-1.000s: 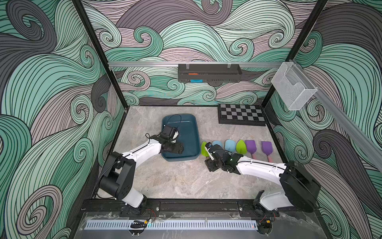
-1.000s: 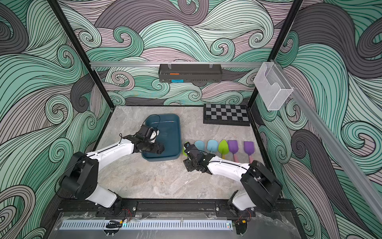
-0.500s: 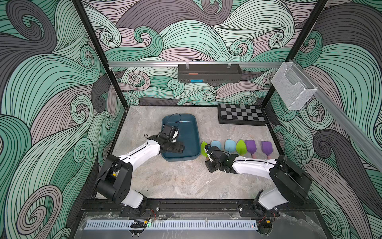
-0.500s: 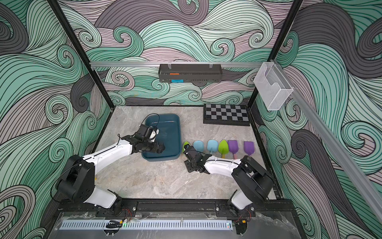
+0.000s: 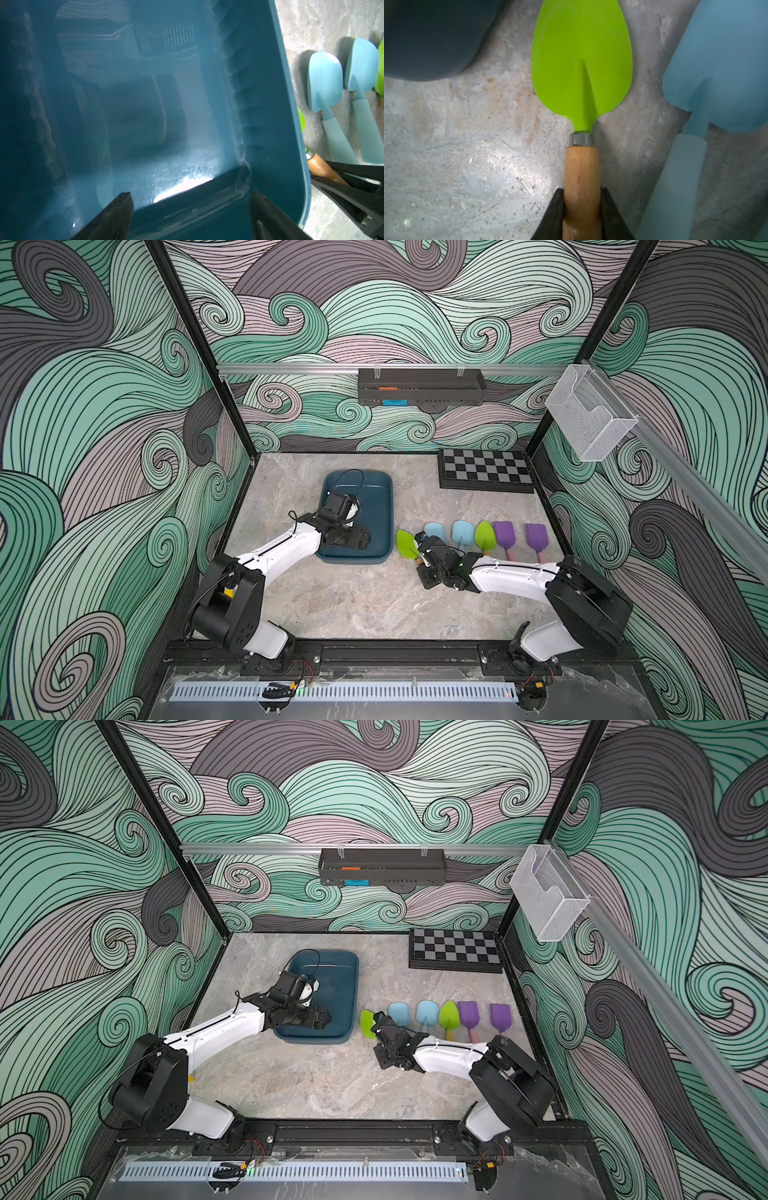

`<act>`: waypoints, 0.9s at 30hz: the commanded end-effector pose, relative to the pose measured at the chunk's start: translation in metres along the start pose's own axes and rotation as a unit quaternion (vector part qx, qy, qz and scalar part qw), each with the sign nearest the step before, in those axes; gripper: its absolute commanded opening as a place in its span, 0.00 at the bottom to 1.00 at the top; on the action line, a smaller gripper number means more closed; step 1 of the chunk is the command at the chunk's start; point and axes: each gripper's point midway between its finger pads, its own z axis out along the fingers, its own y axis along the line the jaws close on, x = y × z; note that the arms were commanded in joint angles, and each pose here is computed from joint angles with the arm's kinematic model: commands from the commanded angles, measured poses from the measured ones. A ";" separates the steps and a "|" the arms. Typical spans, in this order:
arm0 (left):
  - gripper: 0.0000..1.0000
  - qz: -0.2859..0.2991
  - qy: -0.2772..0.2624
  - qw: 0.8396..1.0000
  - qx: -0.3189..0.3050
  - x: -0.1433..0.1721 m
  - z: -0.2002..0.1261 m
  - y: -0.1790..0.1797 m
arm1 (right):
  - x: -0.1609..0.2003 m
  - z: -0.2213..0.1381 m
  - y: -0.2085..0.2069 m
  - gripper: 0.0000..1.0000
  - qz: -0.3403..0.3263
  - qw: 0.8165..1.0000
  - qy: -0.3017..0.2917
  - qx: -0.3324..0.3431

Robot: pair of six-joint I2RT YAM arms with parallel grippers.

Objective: Put the shovel into the storage box
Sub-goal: Pick up the shovel from the center of the board, then place the shovel in the storage box.

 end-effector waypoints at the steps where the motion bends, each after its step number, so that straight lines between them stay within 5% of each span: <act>1: 0.91 -0.001 -0.008 1.000 0.018 -0.003 -0.003 -0.008 | -0.003 -0.011 -0.004 0.06 0.007 1.000 -0.015 0.008; 8: 0.91 -0.010 -0.011 0.998 0.057 -0.007 0.005 -0.023 | -0.024 -0.045 -0.004 0.00 0.009 0.998 -0.063 -0.004; 17: 0.91 -0.021 -0.106 0.971 0.211 -0.046 -0.021 -0.081 | -0.056 -0.088 0.009 0.00 -0.003 0.993 -0.117 -0.035; 27: 0.86 -0.025 -0.139 0.956 0.258 -0.062 -0.032 -0.109 | -0.071 -0.101 0.033 0.00 -0.029 0.988 -0.138 -0.058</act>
